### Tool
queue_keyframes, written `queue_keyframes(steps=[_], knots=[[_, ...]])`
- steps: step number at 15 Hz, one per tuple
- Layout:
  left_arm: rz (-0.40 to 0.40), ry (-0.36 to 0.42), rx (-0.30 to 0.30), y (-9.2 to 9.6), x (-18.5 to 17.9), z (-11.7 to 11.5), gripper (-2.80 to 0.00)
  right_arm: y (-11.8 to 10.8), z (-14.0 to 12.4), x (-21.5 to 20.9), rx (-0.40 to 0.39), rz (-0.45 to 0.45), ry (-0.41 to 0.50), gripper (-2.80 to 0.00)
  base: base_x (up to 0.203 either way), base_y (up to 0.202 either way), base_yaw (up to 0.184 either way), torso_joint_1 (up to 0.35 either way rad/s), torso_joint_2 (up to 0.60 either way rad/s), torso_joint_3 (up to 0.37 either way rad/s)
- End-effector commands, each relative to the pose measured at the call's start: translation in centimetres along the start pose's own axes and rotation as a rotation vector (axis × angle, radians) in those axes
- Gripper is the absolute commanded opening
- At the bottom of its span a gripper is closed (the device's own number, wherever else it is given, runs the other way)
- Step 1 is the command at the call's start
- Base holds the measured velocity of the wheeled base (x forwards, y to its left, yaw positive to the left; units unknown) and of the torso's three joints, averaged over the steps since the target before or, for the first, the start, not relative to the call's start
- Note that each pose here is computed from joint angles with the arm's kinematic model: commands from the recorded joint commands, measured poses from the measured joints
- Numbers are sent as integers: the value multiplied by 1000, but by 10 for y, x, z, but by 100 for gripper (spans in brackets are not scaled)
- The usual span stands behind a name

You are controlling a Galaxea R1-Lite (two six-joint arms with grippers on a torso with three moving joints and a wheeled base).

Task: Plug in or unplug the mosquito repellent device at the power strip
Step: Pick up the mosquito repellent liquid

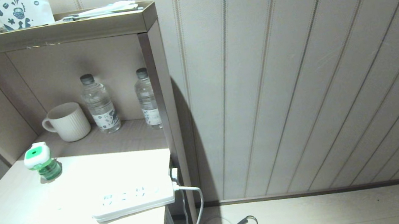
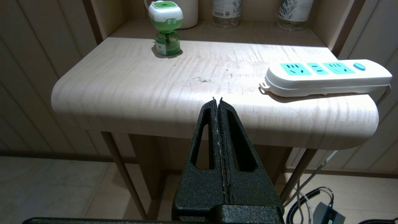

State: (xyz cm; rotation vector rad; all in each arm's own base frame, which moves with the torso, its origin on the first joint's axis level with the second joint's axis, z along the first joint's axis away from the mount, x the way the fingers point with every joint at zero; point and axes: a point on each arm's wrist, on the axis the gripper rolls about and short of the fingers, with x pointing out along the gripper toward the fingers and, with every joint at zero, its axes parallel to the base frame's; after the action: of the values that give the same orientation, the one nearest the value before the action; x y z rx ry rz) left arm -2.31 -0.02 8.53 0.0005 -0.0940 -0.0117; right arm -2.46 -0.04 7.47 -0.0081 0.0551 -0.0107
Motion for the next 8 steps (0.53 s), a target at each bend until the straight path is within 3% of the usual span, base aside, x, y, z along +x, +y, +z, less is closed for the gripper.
queue_keyframes(steps=[1, 6, 8], knots=[[0, -1, 0, 0, 0, 0, -280, 0, 0, 0, 0, 0, 0, -280, 0, 0, 0, 0, 0, 0], [18, 5, 13, 0, 0, 1, -280, 0, 0, 0, 5, 2, -1, -280, 0, 0, 0, 0, 0, 0], [47, -29, 14, 1, -5, 31, -280, 0, 0, 0, 1, 2, -2, -280, 0, 0, 0, 0, 0, 0]])
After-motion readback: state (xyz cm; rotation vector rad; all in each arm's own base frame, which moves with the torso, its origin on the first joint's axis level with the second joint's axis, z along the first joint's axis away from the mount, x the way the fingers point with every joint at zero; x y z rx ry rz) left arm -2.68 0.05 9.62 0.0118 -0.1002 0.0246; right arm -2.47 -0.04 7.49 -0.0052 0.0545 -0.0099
